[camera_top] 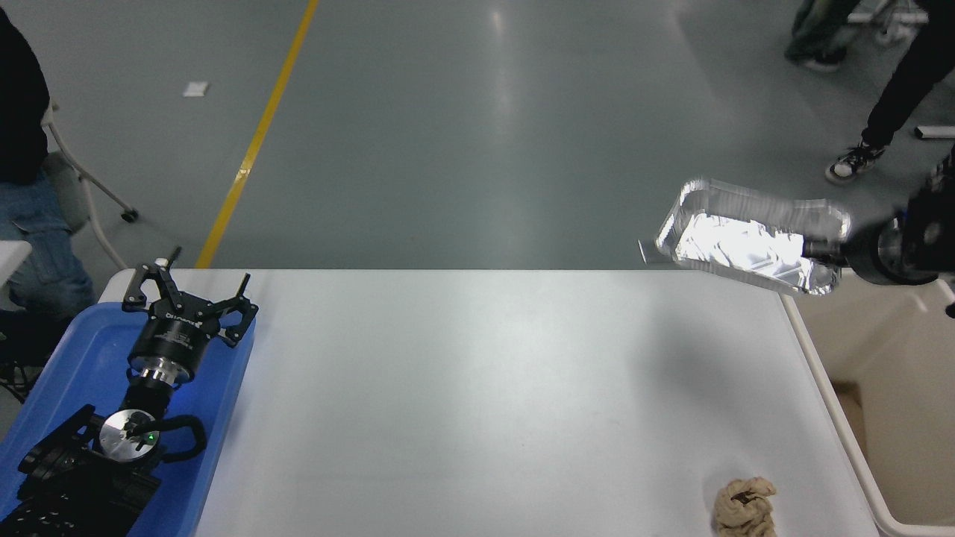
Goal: Pick up foil plate and place in dustbin
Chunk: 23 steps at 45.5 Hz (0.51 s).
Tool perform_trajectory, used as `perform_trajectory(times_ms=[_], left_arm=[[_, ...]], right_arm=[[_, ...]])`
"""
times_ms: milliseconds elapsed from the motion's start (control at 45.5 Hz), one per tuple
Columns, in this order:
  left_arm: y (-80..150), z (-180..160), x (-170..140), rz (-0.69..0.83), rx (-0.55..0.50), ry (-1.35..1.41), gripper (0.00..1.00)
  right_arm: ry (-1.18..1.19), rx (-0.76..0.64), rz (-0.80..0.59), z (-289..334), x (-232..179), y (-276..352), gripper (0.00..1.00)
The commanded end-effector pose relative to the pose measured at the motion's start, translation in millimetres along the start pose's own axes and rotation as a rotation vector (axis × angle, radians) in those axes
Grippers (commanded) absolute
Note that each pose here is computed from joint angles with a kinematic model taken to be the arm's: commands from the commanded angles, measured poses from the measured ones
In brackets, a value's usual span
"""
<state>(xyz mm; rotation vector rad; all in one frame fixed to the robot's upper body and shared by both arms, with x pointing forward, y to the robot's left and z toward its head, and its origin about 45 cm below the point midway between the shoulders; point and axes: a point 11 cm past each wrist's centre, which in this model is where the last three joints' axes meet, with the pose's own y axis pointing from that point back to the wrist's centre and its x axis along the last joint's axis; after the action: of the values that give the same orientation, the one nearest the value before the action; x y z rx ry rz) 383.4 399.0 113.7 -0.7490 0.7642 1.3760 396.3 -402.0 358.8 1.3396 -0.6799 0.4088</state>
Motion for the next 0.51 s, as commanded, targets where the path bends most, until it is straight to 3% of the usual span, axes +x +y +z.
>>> perform_trajectory(times_ms=[0, 264, 484], left_arm=[[1, 0, 1, 0.001, 0.001, 0.0, 0.99], [1, 1, 1, 0.002, 0.0, -0.001, 0.99], [1, 1, 1, 0.003, -0.001, -0.001, 0.99]], right_arm=[[-0.005, 0.026, 0.039, -4, 41, 76, 0.0], [-0.023, -0.071, 0.045, 30, 42, 86, 0.0], [-0.074, -0.197, 0.061, 93, 38, 87, 0.0]])
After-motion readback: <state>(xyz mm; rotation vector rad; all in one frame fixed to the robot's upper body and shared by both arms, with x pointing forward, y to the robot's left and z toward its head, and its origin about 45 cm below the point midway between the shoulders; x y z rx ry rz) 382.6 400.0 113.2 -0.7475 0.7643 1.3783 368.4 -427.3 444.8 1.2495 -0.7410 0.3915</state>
